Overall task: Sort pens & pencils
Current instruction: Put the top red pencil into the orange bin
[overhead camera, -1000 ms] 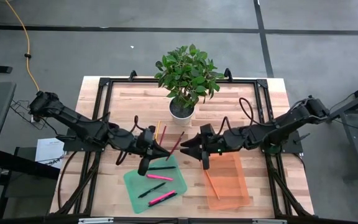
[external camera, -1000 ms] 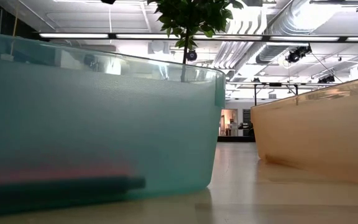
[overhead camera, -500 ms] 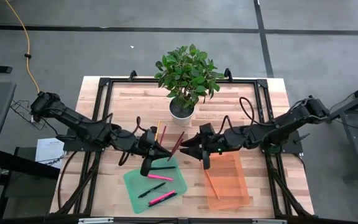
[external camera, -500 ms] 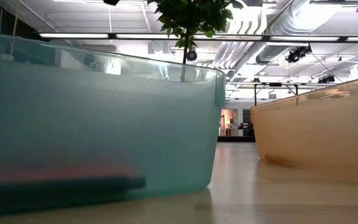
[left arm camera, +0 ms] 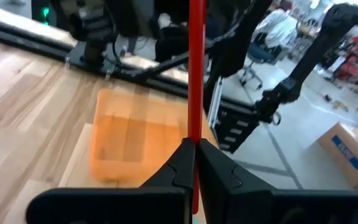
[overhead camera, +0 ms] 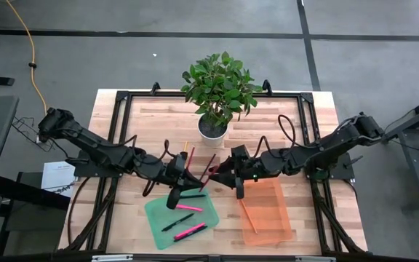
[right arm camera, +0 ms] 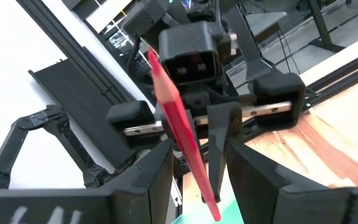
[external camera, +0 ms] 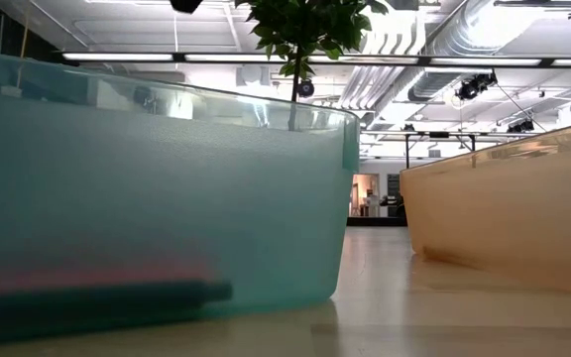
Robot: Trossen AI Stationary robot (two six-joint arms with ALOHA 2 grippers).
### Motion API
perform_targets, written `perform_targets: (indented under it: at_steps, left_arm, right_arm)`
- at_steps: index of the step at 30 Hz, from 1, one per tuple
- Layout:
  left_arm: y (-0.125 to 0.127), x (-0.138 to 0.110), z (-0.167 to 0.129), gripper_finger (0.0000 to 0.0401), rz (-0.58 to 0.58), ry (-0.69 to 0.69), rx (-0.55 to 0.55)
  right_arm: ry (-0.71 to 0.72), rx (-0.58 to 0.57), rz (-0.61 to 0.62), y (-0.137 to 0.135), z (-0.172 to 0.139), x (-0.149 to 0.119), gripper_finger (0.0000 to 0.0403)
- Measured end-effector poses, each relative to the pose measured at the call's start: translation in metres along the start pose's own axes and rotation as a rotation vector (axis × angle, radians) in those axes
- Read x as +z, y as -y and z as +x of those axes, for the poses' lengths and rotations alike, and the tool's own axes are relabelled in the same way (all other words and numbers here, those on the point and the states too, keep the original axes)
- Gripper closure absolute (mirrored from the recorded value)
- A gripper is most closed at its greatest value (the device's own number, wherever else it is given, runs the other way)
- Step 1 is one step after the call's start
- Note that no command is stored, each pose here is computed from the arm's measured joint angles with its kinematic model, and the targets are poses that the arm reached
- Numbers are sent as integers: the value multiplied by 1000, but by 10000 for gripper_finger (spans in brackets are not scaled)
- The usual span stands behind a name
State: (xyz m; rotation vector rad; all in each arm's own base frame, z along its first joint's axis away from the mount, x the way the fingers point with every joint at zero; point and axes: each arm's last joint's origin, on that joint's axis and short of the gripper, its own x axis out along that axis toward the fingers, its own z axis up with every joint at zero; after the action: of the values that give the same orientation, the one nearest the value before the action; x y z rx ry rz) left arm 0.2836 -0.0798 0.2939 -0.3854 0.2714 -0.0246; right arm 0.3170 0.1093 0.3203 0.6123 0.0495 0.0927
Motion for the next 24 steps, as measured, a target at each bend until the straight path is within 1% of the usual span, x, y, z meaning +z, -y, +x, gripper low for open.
perform_targets:
  at_steps: [7, 10, 13, 24]
  left_arm:
    - [0, 0, 0, 401, -2, 2, -1]
    - [0, 0, 0, 401, -2, -2, -9]
    - [0, 0, 0, 401, -1, -2, -10]
    - [1, 1, 0, 401, 0, 5, -15]
  right_arm:
    - [5, 4, -10, 0, 0, 1, 263]
    - [5, 4, -13, 0, 0, 0, 272]
    - [5, 4, -16, 0, 0, 0, 290]
    - [6, 3, -26, 0, 0, 1, 377]
